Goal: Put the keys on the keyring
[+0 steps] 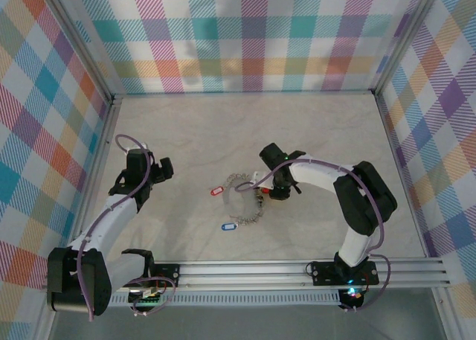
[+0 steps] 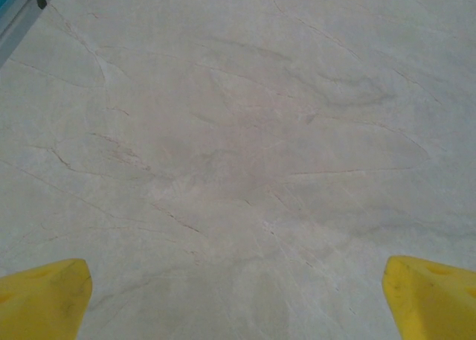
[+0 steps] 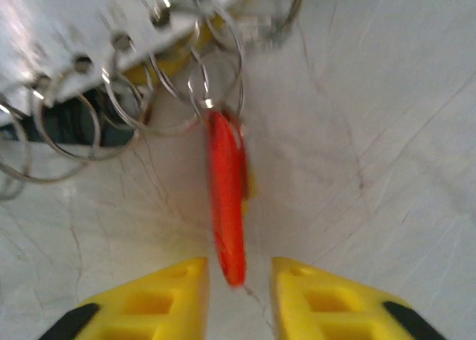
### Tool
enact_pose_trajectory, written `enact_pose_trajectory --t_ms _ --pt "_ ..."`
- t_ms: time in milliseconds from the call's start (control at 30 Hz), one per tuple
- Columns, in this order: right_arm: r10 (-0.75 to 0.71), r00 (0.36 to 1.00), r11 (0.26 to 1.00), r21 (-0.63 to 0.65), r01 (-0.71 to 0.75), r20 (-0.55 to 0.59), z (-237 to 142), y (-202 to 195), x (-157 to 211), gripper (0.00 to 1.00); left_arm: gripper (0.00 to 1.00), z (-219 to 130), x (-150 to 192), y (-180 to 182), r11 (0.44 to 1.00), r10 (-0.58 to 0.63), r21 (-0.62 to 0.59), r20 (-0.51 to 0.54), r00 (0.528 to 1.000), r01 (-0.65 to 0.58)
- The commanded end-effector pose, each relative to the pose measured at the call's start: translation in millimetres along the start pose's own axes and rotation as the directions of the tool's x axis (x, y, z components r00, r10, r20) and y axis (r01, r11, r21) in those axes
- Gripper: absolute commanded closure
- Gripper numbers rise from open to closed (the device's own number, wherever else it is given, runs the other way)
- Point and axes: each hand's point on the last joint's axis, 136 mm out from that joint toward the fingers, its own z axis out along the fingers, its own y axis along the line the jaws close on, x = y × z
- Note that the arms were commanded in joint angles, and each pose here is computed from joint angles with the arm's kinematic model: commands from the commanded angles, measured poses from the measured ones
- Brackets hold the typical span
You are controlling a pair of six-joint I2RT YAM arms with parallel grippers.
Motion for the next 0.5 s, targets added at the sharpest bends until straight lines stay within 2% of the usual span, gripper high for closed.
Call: enact_pose_trajectory --t_ms 0,67,167,267,300,333,467 --pt "0.017 1.0 1.0 0.021 -0.017 -0.013 -1.8 -3.2 11.2 0.66 0.0 4.9 3.3 1.2 1.0 0.012 0.006 -0.012 1.0 -0.012" --pt "0.055 0.998 0.998 0.015 -0.056 0.021 -7.1 -4.0 10.3 0.66 0.0 5.4 3.6 1.0 1.0 0.017 0.007 -0.012 1.0 -0.017" --pt "0.136 0.978 0.989 0.029 -0.142 0.157 -28.8 -12.2 -1.2 0.64 0.0 3.0 0.3 1.9 1.0 0.026 0.004 0.002 1.0 -0.026" --pt "0.219 0.91 0.965 0.061 -0.255 0.351 -67.9 -30.6 -15.3 0.49 0.0 -2.1 -6.1 1.7 0.999 0.047 0.006 0.027 0.999 -0.047" --pt "0.246 0.871 0.951 0.068 -0.302 0.426 -84.9 -38.1 -19.1 0.15 0.0 -4.3 -9.5 0.3 0.998 0.059 0.012 0.04 0.997 -0.059" --pt "0.268 0.828 0.937 0.066 -0.343 0.493 -100.6 -44.7 -21.6 0.0 0.0 -6.4 -13.0 -1.4 0.997 0.068 0.021 0.053 0.996 -0.07" --pt "0.282 0.555 0.836 0.083 -0.542 0.782 -171.2 -78.7 -15.9 0.0 0.0 -16.0 -24.5 -19.5 0.977 0.165 0.114 0.122 0.979 -0.179"
